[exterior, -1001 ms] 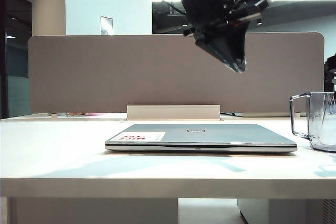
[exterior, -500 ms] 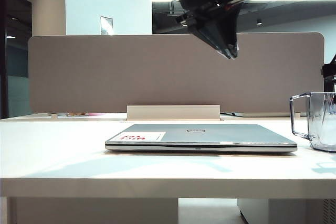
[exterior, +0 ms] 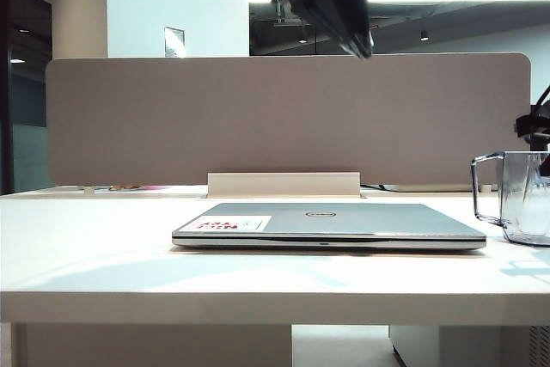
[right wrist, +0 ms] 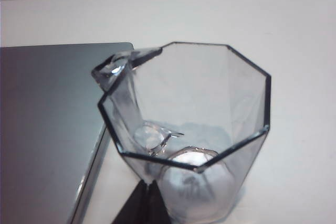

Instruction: Pick up the water cup and place it on the right side of the laptop.

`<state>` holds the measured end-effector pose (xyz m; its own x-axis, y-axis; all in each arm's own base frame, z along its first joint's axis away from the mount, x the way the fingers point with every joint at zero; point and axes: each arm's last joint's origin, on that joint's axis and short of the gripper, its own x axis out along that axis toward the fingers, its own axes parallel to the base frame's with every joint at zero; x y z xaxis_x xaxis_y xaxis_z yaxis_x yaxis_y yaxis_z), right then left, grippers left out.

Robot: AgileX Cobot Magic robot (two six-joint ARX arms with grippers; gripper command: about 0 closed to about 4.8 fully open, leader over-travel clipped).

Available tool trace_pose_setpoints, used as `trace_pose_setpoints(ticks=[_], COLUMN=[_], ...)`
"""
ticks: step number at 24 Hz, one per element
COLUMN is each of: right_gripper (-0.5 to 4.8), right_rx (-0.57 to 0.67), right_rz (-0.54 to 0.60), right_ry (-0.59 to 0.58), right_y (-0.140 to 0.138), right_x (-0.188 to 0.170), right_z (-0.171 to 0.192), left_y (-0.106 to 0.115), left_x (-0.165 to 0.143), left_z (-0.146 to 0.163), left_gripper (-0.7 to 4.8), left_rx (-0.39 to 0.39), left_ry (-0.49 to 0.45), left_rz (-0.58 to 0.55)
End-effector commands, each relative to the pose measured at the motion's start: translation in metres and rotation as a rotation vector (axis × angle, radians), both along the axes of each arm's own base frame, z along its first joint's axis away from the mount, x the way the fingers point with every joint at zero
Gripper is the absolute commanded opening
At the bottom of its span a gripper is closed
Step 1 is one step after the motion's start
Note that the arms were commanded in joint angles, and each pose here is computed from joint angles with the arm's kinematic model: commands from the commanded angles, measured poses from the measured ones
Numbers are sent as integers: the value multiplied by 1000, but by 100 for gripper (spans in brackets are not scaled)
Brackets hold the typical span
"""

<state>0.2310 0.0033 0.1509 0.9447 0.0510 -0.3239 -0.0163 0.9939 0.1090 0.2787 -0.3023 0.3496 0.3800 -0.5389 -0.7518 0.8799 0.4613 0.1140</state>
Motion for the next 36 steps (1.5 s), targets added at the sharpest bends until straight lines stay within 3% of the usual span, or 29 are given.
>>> trace_pose_setpoints(ticks=[1,10,17,20,25,30,32,36], right_gripper=[-8,-8,-8,-8,-8,-8,-8,-8], right_rx=[-24,-35,-45,-117,-148,-116,-87,-84], right_rz=[-75,-164,-186,-167,-171,-74,71,144], right_ry=[-28,-85,-54,-38,42,67,86,90], right_y=[-2,-17,-23,-23,-22,-12,4,17], right_x=[5,14,18,17,5,-4,-6,-5], right_z=[4,11,9,10,16,23,22,19], left_y=[15,35,43,50,73,93,100,102], left_x=[-3,-4,1,6,25,41,47,48], left_z=[16,28,27,27,27,29,30,30], left_gripper=[-3,-3,-3,-3,-3,-3,-3,-3], left_rx=[-16,-2,34,40,15,-73,-80,-79], left_ry=[-13,-9,-20,-19,0,33,23,23], left_rz=[14,41,32,52,109,107,130,135])
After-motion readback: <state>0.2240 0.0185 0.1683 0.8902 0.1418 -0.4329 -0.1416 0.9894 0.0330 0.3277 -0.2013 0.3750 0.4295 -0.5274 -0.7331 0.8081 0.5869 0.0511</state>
